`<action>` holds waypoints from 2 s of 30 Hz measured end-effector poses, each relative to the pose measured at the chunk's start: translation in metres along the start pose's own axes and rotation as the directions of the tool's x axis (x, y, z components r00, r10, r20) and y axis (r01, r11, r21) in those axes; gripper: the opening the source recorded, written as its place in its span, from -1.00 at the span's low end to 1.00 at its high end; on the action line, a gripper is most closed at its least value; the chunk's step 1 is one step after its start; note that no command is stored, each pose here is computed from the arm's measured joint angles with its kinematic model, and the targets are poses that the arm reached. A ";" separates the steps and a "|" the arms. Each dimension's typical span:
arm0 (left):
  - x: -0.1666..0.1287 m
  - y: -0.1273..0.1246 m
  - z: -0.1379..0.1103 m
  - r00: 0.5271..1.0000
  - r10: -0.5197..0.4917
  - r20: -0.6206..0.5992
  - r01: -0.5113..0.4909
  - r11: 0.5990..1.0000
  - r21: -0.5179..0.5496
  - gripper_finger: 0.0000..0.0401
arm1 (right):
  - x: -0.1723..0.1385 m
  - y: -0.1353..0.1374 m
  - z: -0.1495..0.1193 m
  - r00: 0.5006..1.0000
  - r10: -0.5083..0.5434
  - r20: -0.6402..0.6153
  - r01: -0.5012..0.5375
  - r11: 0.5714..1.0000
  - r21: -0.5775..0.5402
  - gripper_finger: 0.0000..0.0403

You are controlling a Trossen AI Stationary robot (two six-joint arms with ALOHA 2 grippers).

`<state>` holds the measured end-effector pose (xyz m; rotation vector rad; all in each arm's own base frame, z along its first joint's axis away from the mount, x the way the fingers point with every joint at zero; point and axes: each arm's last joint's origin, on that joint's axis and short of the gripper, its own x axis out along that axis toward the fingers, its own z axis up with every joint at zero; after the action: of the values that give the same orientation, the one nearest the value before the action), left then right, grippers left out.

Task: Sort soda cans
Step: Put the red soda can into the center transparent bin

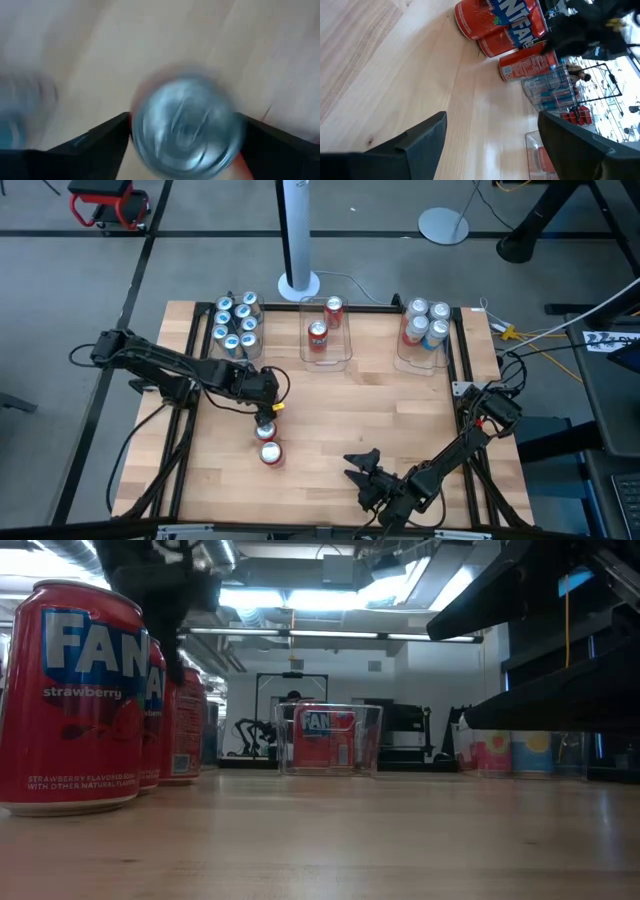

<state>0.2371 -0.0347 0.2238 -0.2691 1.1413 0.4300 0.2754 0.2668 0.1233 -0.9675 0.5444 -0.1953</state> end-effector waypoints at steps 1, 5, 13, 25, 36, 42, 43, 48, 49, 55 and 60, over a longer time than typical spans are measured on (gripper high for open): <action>0.002 0.001 -0.003 1.000 0.005 -0.031 -0.005 1.000 0.007 0.70 | 0.000 0.000 0.000 1.000 0.000 0.000 0.000 1.000 0.000 0.54; 0.000 0.000 -0.001 1.000 0.002 -0.011 -0.002 1.000 0.011 0.80 | 0.000 0.000 0.000 1.000 0.000 0.000 0.000 1.000 0.000 0.54; 0.010 -0.004 0.005 0.999 0.021 0.028 -0.021 1.000 0.014 0.78 | 0.000 0.000 0.000 1.000 0.000 0.001 0.000 1.000 0.005 0.54; 0.011 -0.003 0.007 0.999 0.038 0.008 -0.038 0.998 0.045 0.45 | 0.000 0.000 0.000 1.000 0.000 0.001 0.000 1.000 0.010 0.54; -0.051 -0.005 0.063 0.976 0.003 0.218 -0.027 0.994 0.109 0.45 | 0.000 0.000 0.001 1.000 -0.002 0.003 0.002 1.000 0.022 0.54; -0.072 0.010 0.093 0.932 0.030 0.360 -0.078 0.990 0.120 0.45 | 0.005 0.003 0.002 1.000 -0.026 0.012 0.026 0.998 0.062 0.54; -0.072 0.013 0.098 0.922 0.032 0.386 -0.084 0.989 0.118 0.45 | 0.006 0.004 0.002 1.000 -0.026 0.012 0.025 0.998 0.064 0.54; -0.068 0.028 0.118 0.878 0.061 0.474 -0.124 0.987 0.103 0.45 | 0.016 0.009 0.000 1.000 -0.020 0.006 0.019 0.997 0.080 0.54; -0.066 0.031 0.122 0.871 0.068 0.486 -0.132 0.986 0.098 0.45 | 0.017 0.009 0.000 1.000 -0.021 0.006 0.020 0.996 0.083 0.54; -0.050 0.044 0.141 0.852 0.059 0.520 -0.119 0.989 0.083 0.45 | 0.017 0.009 0.000 1.000 -0.023 0.008 0.022 0.997 0.078 0.54; -0.022 0.049 0.157 0.853 0.070 0.517 -0.141 0.985 0.099 0.45 | 0.018 0.008 -0.001 0.999 -0.035 0.000 0.035 0.998 0.057 0.54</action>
<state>0.3353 0.0707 0.3066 0.0327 0.6545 0.4845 0.2900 0.2636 0.1100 -0.9221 0.5182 -0.2404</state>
